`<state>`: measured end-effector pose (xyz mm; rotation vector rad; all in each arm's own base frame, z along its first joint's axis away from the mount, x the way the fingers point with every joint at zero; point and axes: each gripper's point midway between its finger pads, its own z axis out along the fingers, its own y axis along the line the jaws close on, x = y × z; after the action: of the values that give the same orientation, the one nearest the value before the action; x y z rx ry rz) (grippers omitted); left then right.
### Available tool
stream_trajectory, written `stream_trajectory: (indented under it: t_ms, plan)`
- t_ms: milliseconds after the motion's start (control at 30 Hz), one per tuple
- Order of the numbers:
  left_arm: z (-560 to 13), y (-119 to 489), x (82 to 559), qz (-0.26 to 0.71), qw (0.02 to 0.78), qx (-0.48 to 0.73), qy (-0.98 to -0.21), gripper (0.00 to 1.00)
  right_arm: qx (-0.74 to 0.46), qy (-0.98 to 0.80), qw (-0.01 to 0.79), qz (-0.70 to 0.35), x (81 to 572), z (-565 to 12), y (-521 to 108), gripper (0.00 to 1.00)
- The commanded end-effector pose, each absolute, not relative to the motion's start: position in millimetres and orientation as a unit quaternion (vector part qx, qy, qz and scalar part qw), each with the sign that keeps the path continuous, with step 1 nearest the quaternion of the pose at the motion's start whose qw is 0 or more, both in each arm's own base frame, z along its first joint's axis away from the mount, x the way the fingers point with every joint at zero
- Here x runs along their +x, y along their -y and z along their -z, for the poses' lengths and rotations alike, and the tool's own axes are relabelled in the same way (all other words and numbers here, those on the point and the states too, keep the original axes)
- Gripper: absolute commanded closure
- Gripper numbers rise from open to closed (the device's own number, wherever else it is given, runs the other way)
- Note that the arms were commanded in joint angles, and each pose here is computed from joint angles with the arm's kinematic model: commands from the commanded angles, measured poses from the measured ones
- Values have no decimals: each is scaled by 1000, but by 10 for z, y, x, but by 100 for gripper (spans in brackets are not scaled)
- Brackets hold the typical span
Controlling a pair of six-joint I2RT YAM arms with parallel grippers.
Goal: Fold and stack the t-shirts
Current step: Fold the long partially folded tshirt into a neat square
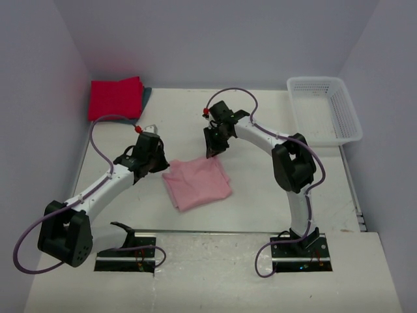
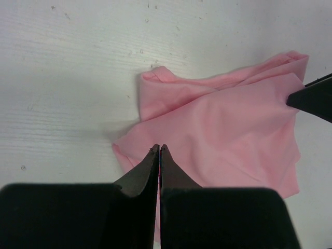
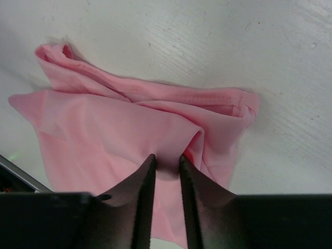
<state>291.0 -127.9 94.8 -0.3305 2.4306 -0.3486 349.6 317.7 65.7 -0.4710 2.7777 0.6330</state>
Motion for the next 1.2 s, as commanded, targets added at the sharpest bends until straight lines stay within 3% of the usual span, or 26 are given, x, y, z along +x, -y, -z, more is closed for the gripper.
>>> stream_trajectory:
  t_ms: [0,133,233,267,433,700,1167]
  plan:
    - [-945,1154,2888,111,334,-132,-927,100,-168,-950,125,-231,3509,-681,-3252,79]
    - [-808,1054,2835,87,318,-144,-933,100,-167,-952,126,-225,3513,-659,-3231,99]
    - [-695,960,2774,73,308,-157,-935,89,-168,-951,131,-224,3513,-685,-3217,100]
    - [-672,952,2760,73,307,-159,-935,80,-168,-952,132,-221,3508,-675,-3201,100]
    - [-523,880,2664,79,289,-176,-938,67,-169,-951,136,-222,3506,-701,-3205,100]
    - [-371,955,2714,107,271,-173,-941,63,-172,-950,132,-224,3488,-666,-3206,100]
    - [-684,1078,2871,143,299,-163,-929,62,-174,-951,128,-221,3499,-627,-3210,100]
